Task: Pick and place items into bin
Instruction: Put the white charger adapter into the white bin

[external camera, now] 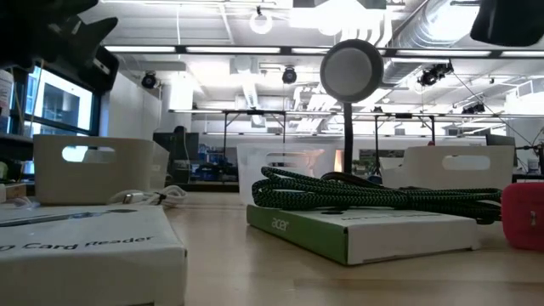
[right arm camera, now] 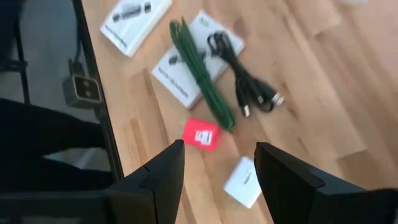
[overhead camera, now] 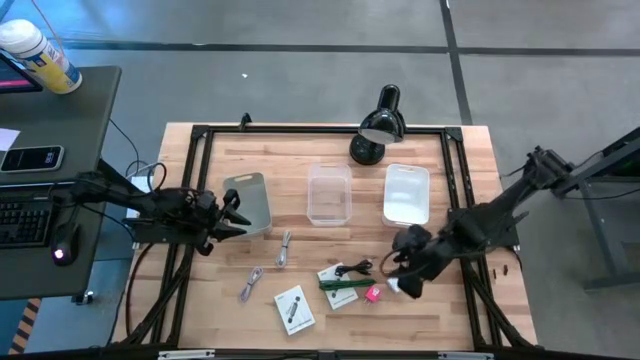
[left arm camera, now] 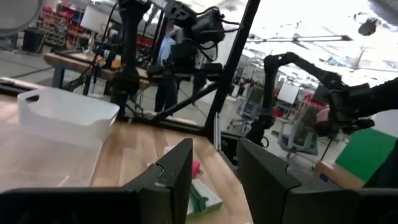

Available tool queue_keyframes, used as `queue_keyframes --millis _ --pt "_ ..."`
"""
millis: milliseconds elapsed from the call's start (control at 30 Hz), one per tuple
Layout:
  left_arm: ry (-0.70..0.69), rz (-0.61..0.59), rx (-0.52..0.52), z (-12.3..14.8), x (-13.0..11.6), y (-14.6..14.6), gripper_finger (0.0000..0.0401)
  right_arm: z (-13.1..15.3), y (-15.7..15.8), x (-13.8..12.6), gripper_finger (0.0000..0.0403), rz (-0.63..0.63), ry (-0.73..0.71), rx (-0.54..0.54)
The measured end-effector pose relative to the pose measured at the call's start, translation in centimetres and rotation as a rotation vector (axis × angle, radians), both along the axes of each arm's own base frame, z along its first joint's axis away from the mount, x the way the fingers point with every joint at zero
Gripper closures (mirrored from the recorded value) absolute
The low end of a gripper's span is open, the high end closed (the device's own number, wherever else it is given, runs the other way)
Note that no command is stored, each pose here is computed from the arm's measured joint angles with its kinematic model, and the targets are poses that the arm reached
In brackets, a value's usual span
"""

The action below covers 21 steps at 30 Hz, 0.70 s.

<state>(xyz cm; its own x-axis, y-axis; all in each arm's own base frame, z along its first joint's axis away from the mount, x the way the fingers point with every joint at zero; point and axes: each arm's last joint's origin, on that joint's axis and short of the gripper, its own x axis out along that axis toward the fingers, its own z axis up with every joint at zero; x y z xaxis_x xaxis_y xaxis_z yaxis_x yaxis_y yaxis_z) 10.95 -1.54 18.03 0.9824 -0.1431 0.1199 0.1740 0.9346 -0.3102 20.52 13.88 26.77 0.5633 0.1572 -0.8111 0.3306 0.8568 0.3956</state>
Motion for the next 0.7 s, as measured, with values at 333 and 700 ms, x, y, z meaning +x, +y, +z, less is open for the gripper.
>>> queue_keyframes --millis 333,700 --pt "0.006 0.023 0.025 -0.1 0.0 0.1 0.0288 -1.9 1.7 1.1 0.0219 -0.005 0.021 -0.021" --pt "-0.041 0.008 -0.059 1.1 0.0 0.0 0.0288 -1.8 1.3 1.2 0.0219 -0.030 -0.031 -0.118"
